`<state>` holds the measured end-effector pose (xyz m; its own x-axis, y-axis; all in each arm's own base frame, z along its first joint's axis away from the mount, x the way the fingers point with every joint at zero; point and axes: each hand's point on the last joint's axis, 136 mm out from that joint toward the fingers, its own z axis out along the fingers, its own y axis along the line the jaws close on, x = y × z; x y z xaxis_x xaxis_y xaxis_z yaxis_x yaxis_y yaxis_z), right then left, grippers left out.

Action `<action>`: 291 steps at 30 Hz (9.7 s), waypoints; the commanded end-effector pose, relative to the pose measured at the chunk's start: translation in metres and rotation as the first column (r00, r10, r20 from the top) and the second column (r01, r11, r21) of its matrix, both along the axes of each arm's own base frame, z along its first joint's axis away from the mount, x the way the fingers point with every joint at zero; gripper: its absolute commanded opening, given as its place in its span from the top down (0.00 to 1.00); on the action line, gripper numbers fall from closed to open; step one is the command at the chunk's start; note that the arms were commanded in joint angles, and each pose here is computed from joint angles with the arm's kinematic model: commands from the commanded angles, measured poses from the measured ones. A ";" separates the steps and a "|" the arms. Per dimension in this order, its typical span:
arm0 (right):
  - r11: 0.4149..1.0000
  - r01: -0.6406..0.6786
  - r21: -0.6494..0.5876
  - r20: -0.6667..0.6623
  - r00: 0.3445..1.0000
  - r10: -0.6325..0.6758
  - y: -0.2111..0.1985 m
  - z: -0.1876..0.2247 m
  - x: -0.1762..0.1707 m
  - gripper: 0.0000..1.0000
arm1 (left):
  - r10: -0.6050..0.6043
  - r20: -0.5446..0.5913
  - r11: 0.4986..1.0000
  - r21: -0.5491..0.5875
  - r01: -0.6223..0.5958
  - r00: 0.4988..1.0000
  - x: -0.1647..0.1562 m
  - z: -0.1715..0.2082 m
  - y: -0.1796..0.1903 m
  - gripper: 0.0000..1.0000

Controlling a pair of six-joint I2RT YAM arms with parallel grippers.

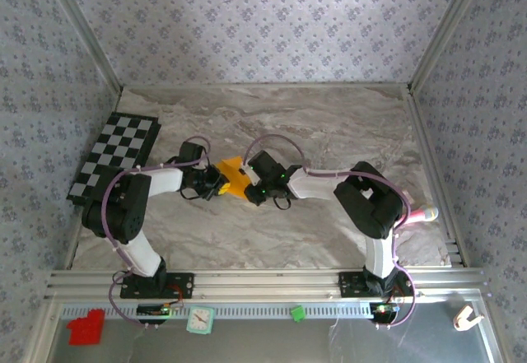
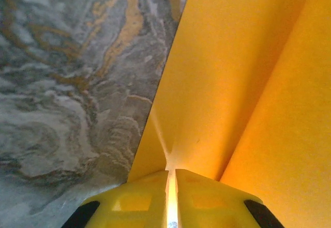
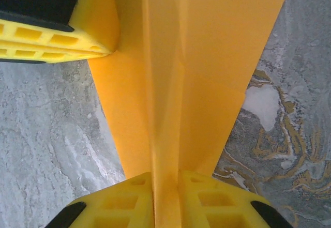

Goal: Fold a paper plane with a square sheet of paper (pick it up from the middle)
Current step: Fourth fold the wing at the center of the table.

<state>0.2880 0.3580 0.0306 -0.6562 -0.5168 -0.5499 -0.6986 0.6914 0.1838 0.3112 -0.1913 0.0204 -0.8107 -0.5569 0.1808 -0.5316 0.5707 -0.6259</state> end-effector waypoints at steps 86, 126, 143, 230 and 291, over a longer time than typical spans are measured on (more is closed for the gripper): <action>0.935 0.181 0.306 -0.450 0.893 -0.026 0.005 -0.017 -0.005 0.91 | -0.111 0.260 0.993 -0.017 0.120 0.959 -0.003 0.032 -0.013 0.65; 0.922 0.220 0.319 -0.493 0.869 -0.036 0.001 -0.022 -0.002 0.89 | -0.185 0.249 0.981 -0.003 0.192 0.951 0.001 0.016 -0.028 0.61; 0.928 0.215 0.305 -0.477 0.878 -0.046 -0.005 -0.017 -0.003 0.82 | -0.130 -0.019 0.981 0.140 0.131 0.991 -0.026 -0.033 0.000 0.60; 0.938 0.218 0.268 -0.539 0.841 -0.042 -0.008 -0.034 -0.007 0.91 | -0.212 0.332 0.960 -0.103 0.259 0.919 0.011 0.033 -0.048 0.82; 0.960 0.193 0.203 -0.567 0.823 -0.046 -0.017 -0.020 -0.026 0.88 | -0.219 0.257 0.969 -0.058 0.241 0.941 0.008 0.013 -0.041 0.87</action>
<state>0.2678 0.3453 0.0245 -0.9335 -0.2936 -0.2060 -0.3498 0.6183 0.7038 0.3187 -0.2316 0.0369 -0.9360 -0.3519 -0.0024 -0.2187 0.5871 -0.7794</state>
